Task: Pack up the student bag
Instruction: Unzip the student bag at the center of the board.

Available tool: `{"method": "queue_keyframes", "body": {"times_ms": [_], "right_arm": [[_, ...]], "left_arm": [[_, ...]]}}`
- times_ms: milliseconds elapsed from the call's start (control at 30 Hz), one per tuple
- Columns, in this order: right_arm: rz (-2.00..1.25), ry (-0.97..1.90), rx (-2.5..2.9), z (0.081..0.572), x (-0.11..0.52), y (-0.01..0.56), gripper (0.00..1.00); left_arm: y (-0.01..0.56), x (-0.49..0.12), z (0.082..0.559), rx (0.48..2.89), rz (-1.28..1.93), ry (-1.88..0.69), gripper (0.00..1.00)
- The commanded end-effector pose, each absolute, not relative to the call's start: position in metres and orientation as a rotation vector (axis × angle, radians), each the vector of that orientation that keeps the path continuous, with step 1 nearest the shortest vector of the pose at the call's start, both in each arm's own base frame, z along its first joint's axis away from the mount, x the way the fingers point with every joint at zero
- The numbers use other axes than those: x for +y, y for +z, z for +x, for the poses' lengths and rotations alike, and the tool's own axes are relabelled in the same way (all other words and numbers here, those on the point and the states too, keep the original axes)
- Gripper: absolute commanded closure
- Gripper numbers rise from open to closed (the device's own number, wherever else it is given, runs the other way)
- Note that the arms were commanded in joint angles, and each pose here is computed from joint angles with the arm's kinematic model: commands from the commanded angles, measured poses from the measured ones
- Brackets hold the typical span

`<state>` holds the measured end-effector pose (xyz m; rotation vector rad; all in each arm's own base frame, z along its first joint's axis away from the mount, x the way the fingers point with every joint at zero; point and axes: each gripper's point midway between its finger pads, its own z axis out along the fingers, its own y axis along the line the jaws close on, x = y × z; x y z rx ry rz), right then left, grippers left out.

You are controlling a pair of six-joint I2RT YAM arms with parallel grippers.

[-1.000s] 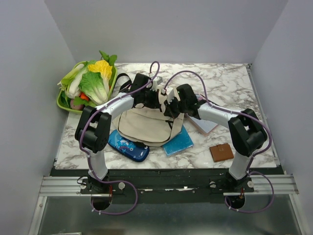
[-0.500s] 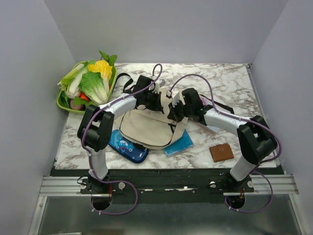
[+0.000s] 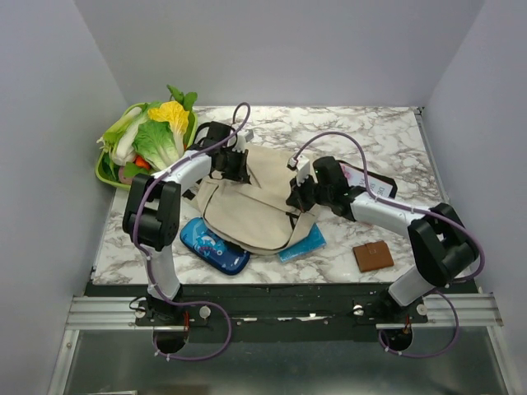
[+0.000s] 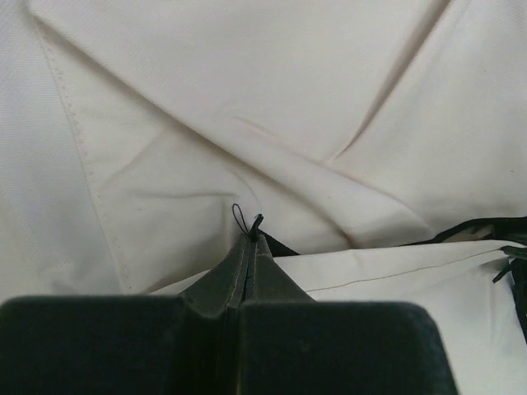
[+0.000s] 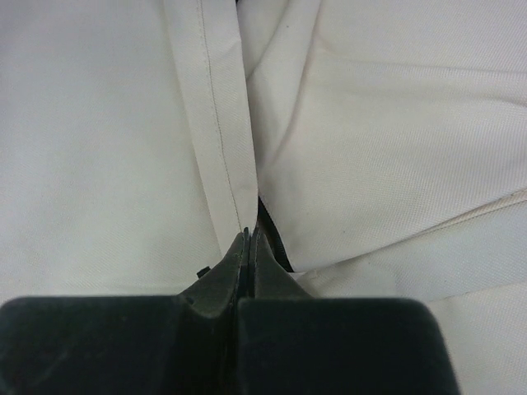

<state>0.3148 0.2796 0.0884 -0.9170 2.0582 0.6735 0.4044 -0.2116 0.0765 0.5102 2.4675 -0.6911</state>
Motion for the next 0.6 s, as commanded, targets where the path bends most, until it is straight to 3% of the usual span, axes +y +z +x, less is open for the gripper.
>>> {"method": "queue_keyframes", "body": {"times_ms": [0,367,567], "right_arm": [[-0.89,0.663,2.086,0.305,0.273,0.087,0.99],[-0.869,0.65,2.063,0.307,0.271,0.097,0.99],[-0.871,0.673,2.043,0.312,0.28,0.107,0.99]], "left_arm": [[0.103,-0.191,0.419,2.401,0.524,-0.585,1.0],[0.117,-0.08,0.45,2.403,0.337,-0.292,1.0],[0.125,-0.125,0.424,2.374,0.449,-0.522,0.98]]}}
